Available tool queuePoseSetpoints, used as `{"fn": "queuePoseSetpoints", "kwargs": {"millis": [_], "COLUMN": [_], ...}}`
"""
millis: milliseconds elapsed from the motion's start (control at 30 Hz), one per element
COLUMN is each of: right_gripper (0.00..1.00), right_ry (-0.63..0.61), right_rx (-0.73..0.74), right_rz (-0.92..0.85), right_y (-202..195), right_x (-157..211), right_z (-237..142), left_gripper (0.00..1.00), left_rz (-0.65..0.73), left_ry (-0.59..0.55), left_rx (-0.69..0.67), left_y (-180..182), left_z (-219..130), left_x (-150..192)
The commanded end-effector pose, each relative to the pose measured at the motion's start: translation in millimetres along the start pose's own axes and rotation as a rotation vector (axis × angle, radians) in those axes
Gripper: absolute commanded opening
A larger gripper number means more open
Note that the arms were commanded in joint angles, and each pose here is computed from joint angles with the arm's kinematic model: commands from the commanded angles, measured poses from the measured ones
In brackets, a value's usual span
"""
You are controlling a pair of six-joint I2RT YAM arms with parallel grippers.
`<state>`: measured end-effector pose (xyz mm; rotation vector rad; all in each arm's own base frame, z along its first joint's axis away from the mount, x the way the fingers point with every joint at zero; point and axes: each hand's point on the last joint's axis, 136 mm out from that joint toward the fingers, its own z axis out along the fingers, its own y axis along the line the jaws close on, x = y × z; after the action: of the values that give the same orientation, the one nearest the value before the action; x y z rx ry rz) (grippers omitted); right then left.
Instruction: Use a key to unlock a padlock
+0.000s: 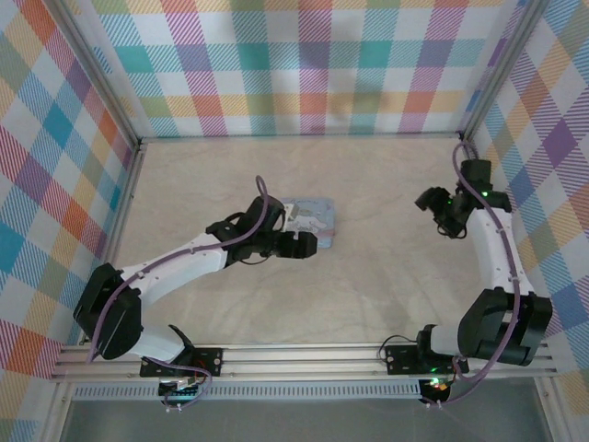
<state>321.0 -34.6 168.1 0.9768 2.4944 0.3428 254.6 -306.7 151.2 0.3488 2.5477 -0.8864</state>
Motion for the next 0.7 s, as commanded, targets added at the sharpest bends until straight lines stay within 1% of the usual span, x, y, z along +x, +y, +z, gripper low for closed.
{"fn": "queuePoseSetpoints", "kwargs": {"millis": [0,100,200,367,500,667], "right_gripper": [0.74,0.68,0.65,0.60,0.59,0.65], "right_ry": [0.031,0.035,0.027,0.054,0.053,0.045], "right_rx": [0.105,0.142,0.183,0.235,0.271,0.291], "right_rz": [0.044,0.090,0.108,0.112,0.116,0.116], "right_y": [-33,-46,-55,-63,-72,-80], "right_x": [2,-8,-19,-33,-46,-60], "right_z": [8,27,50,84,99,106], "left_gripper": [0.84,0.84,0.83,0.83,0.84,0.83], "left_rz": [0.064,0.087,0.095,0.106,0.107,0.099], "left_ry": [0.038,0.063,0.083,0.082,0.072,0.056], "left_rx": [0.031,0.048,0.069,0.073,0.056,0.048], "left_y": [-13,-21,-28,-33,-32,-34], "left_z": [12,20,24,21,15,12], "left_x": [9,11,13,14,15,15]}}
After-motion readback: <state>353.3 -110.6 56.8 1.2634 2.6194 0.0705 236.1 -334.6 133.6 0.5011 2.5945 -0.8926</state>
